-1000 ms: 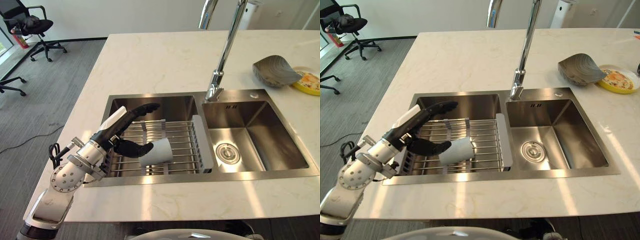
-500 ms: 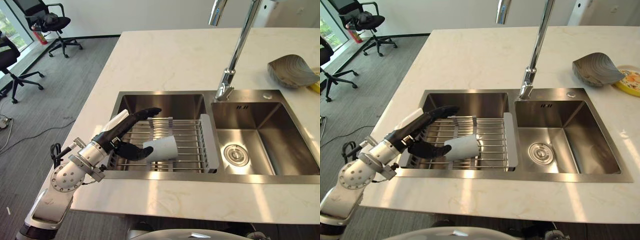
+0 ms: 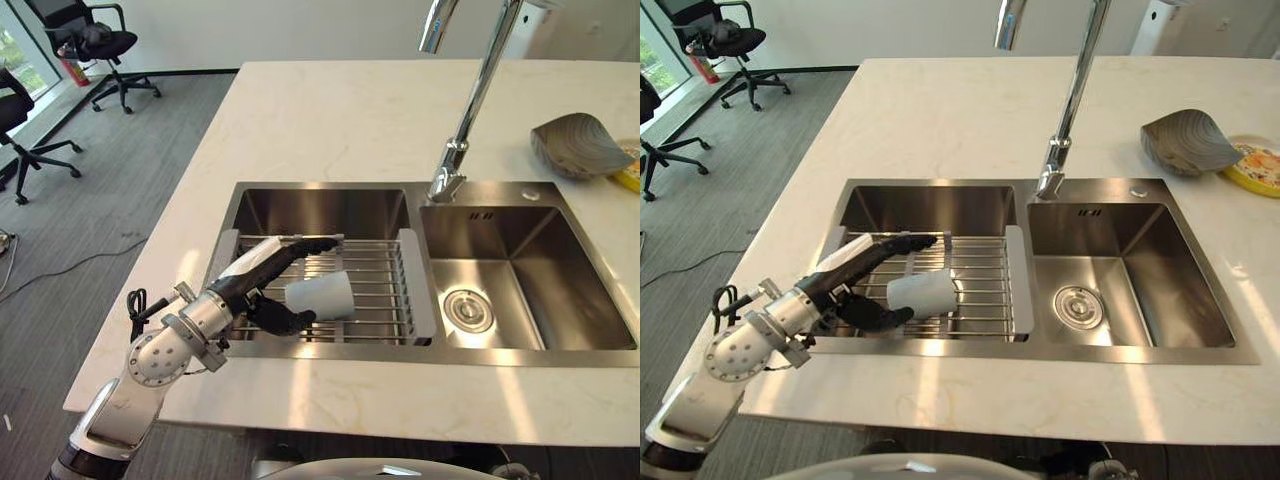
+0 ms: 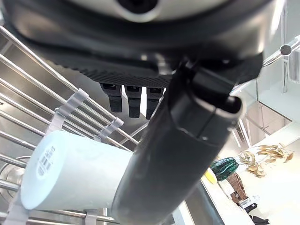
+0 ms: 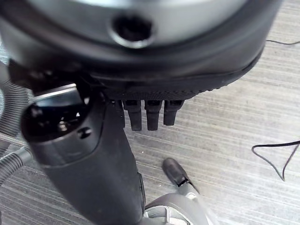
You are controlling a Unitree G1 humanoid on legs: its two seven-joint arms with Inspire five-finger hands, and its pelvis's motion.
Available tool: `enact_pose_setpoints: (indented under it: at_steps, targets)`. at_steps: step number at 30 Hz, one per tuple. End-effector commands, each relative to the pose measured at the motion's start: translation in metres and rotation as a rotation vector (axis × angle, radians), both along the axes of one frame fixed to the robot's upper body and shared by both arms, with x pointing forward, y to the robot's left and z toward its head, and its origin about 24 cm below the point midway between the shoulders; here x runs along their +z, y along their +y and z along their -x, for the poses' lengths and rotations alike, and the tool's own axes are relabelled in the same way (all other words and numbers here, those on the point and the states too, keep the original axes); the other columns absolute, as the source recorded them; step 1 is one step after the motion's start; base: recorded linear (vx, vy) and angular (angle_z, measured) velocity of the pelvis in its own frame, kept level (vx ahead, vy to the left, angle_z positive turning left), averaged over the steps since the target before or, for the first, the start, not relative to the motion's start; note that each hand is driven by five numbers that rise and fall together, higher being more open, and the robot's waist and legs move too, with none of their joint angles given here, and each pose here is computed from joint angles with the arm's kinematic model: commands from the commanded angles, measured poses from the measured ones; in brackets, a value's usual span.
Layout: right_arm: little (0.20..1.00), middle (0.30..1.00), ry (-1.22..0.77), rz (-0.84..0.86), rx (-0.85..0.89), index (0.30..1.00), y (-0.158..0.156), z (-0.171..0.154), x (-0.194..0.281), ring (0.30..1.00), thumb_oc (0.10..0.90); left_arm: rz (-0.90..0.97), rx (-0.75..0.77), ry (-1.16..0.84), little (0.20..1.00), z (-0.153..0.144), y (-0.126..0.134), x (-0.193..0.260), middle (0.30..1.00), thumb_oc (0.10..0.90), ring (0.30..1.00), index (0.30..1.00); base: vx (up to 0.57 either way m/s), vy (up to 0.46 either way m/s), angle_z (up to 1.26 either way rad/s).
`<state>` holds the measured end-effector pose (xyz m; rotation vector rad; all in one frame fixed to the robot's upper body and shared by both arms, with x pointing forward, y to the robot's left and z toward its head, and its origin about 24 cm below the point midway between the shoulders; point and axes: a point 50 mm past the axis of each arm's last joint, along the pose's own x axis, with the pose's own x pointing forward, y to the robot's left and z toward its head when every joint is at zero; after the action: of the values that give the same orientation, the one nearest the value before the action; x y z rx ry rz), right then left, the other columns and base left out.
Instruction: Place the dishes in the dishwasher.
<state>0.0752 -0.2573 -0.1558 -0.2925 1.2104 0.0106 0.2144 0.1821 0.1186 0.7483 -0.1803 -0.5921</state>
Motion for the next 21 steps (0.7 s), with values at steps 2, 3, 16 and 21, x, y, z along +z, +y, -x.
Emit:
enact_pose_setpoints:
  at_steps: [2,3,16,21]
  targets:
    - [0.900,0.900,-0.003,0.030,0.089,0.900,-0.003,-0.015,0.003,0.900,0.800,0.003,-0.106,-0.239,0.900,-0.001,-0.018,0.046,0.900,0.800,0.900,0.900,0.00,0.000,0.00]
    - [0.900,0.900,-0.001,0.033,0.090,0.900,-0.005,-0.015,0.004,0.900,0.800,-0.002,-0.113,-0.239,0.900,-0.002,-0.019,0.047,0.900,0.800,0.900,0.900,0.01,-0.012,-0.04]
    - [0.900,0.900,-0.019,0.060,0.149,0.900,-0.009,-0.021,0.008,0.900,0.800,-0.096,-0.076,-0.247,0.900,-0.004,-0.020,0.038,0.900,0.800,0.900,0.900,-0.01,-0.025,-0.06]
    - [0.900,0.900,-0.025,0.069,0.144,0.900,-0.012,-0.021,0.009,0.900,0.800,-0.134,-0.040,-0.247,0.900,-0.004,-0.015,0.033,0.900,0.800,0.900,0.900,0.00,-0.007,-0.01]
